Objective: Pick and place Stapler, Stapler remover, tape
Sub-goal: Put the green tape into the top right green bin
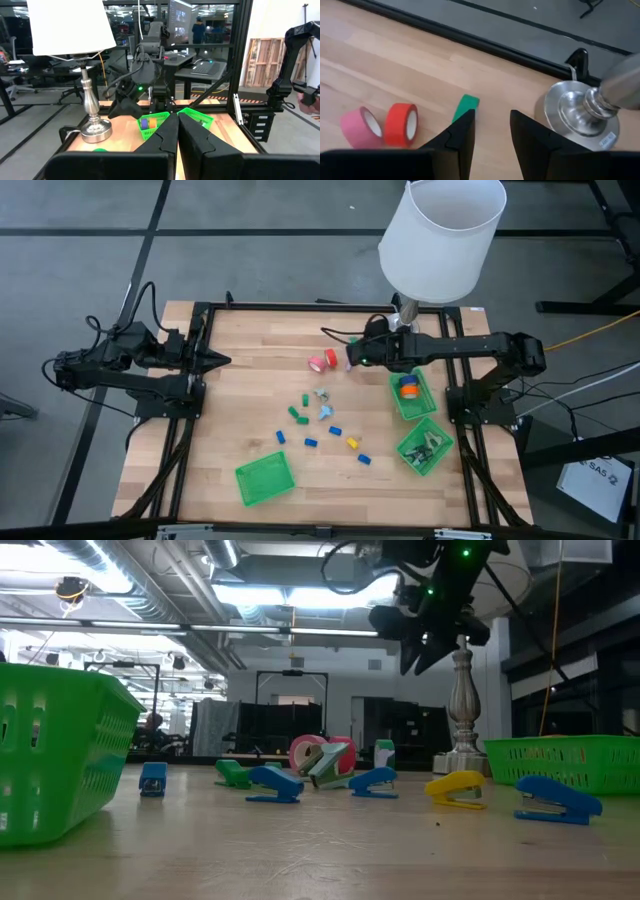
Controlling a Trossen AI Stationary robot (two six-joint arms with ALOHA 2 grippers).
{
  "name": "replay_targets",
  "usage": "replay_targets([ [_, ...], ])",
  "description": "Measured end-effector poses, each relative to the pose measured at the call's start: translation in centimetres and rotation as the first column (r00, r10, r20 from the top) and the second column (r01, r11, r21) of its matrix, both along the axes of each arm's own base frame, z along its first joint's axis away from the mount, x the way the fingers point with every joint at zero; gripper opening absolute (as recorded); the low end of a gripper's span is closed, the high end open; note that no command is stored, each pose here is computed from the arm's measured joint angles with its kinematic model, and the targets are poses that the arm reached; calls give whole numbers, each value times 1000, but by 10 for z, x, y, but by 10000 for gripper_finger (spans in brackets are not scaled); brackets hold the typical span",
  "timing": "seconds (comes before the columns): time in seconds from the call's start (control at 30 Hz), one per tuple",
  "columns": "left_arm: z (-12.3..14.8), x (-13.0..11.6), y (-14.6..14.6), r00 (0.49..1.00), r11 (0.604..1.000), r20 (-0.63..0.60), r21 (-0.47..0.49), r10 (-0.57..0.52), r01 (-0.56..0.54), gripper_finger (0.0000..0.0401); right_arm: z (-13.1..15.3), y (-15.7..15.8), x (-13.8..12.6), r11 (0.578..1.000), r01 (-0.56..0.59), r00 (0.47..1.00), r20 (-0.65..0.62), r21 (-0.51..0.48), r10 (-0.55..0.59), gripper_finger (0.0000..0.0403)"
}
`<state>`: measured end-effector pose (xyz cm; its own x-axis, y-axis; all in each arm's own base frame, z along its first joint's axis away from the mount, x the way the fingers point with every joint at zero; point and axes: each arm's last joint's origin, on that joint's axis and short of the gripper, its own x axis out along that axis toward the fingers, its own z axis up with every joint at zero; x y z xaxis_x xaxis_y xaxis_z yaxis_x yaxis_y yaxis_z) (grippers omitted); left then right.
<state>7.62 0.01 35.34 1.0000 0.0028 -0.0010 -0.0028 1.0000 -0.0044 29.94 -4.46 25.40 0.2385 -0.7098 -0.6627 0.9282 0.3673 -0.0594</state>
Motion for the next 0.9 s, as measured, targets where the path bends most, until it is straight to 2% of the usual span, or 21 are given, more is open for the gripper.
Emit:
replay_targets([
  [0.2,0,0,0,1000,1000,0,0,0,0,6,1,0,3,1000,-8,999,38,5,8,128],
  [0.57,0,0,0,1000,1000,0,0,0,0,6,6,-4,20,992,-3,954,299,125,-35,128],
  [0.9,0,0,0,1000,1000,0,0,0,0,6,-21,-38,31,946,10,950,292,324,-110,128],
])
